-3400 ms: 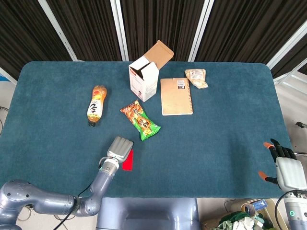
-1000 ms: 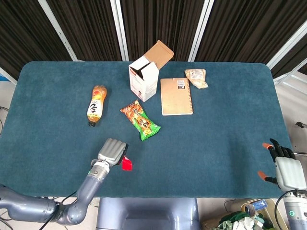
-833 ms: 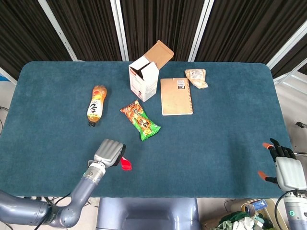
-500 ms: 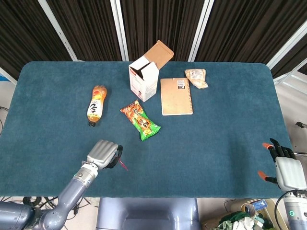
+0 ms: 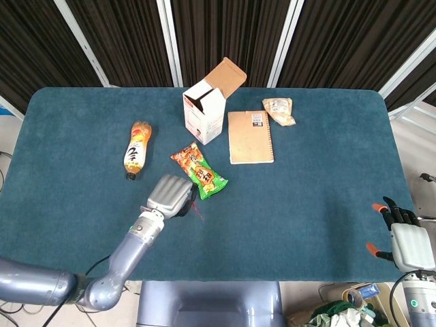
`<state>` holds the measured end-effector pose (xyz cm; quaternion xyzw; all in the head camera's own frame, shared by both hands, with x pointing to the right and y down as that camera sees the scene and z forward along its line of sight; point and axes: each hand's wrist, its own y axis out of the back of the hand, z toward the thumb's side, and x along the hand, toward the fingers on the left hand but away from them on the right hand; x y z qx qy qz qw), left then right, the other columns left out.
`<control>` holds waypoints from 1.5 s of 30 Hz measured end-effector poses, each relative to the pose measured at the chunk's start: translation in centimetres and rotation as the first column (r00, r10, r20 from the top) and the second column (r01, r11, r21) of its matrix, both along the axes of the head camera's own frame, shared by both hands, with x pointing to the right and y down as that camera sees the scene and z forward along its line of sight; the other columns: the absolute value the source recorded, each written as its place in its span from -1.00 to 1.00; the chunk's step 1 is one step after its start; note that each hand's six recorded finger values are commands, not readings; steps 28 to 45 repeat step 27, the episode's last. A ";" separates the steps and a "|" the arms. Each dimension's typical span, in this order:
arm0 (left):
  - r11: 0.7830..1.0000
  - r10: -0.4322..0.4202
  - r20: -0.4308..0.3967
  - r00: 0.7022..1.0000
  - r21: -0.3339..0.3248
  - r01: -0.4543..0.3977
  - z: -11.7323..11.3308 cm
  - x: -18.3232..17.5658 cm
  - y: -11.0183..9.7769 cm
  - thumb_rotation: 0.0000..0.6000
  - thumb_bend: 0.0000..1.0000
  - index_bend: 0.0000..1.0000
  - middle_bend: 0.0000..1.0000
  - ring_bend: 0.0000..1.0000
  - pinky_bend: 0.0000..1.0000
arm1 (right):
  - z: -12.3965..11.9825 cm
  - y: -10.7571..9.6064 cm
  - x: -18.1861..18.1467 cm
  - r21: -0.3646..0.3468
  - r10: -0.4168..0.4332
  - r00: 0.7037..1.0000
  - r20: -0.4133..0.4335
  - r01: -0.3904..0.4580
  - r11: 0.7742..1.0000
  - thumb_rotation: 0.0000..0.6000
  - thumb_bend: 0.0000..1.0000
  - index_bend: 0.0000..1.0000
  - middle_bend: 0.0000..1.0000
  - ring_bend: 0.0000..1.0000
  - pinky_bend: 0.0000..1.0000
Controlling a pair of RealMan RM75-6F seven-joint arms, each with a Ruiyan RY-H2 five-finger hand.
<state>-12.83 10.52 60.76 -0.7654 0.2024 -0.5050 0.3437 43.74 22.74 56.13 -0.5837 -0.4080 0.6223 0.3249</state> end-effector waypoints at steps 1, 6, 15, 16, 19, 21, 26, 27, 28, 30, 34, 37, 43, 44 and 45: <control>1.000 0.003 0.005 1.000 0.011 -0.004 -0.1 0.4 -0.3 1.00 0.01 0.30 0.80 0.90 0.89 | 0.0 0.0 0.0 0.000 -0.001 1.000 0.000 0.001 1.000 1.00 -1.00 -0.51 -0.85 -0.66 -0.70; 0.997 0.021 0.045 0.999 0.073 -0.024 -0.9 2.4 -1.6 1.00 0.01 0.30 0.80 0.90 0.89 | 0.0 0.0 -0.1 -0.001 -0.003 1.000 0.000 0.003 1.000 1.00 -1.00 -0.51 -0.85 -0.66 -0.70; 0.996 -0.030 0.036 0.999 0.089 0.027 -3.6 7.2 -3.7 1.00 0.01 0.30 0.80 0.90 0.89 | 0.0 0.0 0.0 0.004 0.000 1.000 -0.003 0.000 1.000 1.00 -1.00 -0.51 -0.85 -0.66 -0.70; 0.995 -0.039 0.034 0.999 0.088 0.036 -3.9 7.6 -3.9 1.00 0.01 0.30 0.80 0.90 0.89 | 0.0 0.0 0.0 0.004 0.000 1.000 -0.003 0.000 1.000 1.00 -1.00 -0.51 -0.85 -0.66 -0.70; 0.994 -0.065 0.043 0.997 0.091 0.061 -4.8 8.5 -4.2 1.00 0.01 0.30 0.80 0.90 0.89 | 0.0 0.0 0.0 0.003 -0.001 1.000 -0.003 0.001 1.000 1.00 -1.00 -0.51 -0.85 -0.66 -0.70; 0.992 -0.080 0.065 0.995 0.102 0.073 -5.3 8.6 -4.5 1.00 0.01 0.30 0.80 0.90 0.89 | 0.0 -0.1 0.0 0.002 0.000 1.000 -0.002 0.000 1.000 1.00 -1.00 -0.51 -0.85 -0.66 -0.70; 0.988 -0.112 0.118 0.987 0.116 0.098 -6.3 8.2 -5.2 1.00 0.01 0.30 0.80 0.90 0.89 | 0.1 -0.1 0.0 0.000 0.000 1.000 -0.002 0.000 1.000 1.00 -1.00 -0.51 -0.85 -0.66 -0.70; 0.987 -0.119 0.124 0.985 0.124 0.104 -6.7 8.0 -5.5 1.00 0.01 0.30 0.80 0.90 0.89 | 0.1 -0.1 0.0 0.000 0.000 1.000 -0.002 0.000 1.000 1.00 -1.00 -0.51 -0.85 -0.66 -0.70; 0.987 -0.119 0.124 0.985 0.124 0.104 -6.7 8.0 -5.5 1.00 0.01 0.30 0.80 0.90 0.89 | 0.1 -0.1 0.0 0.000 0.000 1.000 -0.002 0.000 1.000 1.00 -1.00 -0.51 -0.85 -0.66 -0.70; 0.987 -0.119 0.124 0.985 0.124 0.104 -6.7 8.0 -5.5 1.00 0.01 0.30 0.80 0.90 0.89 | 0.1 -0.1 0.0 0.000 0.000 1.000 -0.002 0.000 1.000 1.00 -1.00 -0.51 -0.85 -0.66 -0.70; 0.987 -0.119 0.124 0.985 0.124 0.104 -6.7 8.0 -5.5 1.00 0.01 0.30 0.80 0.90 0.89 | 0.1 -0.1 0.0 0.000 0.000 1.000 -0.002 0.000 1.000 1.00 -1.00 -0.51 -0.85 -0.66 -0.70; 0.987 -0.119 0.124 0.985 0.124 0.104 -6.7 8.0 -5.5 1.00 0.01 0.30 0.80 0.90 0.89 | 0.1 -0.1 0.0 0.000 0.000 1.000 -0.002 0.000 1.000 1.00 -1.00 -0.51 -0.85 -0.66 -0.70; 0.987 -0.119 0.124 0.985 0.124 0.104 -6.7 8.0 -5.5 1.00 0.01 0.30 0.80 0.90 0.89 | 0.1 -0.1 0.0 0.000 0.000 1.000 -0.002 0.000 1.000 1.00 -1.00 -0.51 -0.85 -0.66 -0.70; 0.987 -0.119 0.124 0.985 0.124 0.104 -6.7 8.0 -5.5 1.00 0.01 0.30 0.80 0.90 0.89 | 0.1 -0.1 0.0 0.000 0.000 1.000 -0.002 0.000 1.000 1.00 -1.00 -0.51 -0.85 -0.66 -0.70; 0.987 -0.119 0.124 0.985 0.124 0.104 -6.7 8.0 -5.5 1.00 0.01 0.30 0.80 0.90 0.89 | 0.1 -0.1 0.0 0.000 0.000 1.000 -0.002 0.000 1.000 1.00 -1.00 -0.51 -0.85 -0.66 -0.70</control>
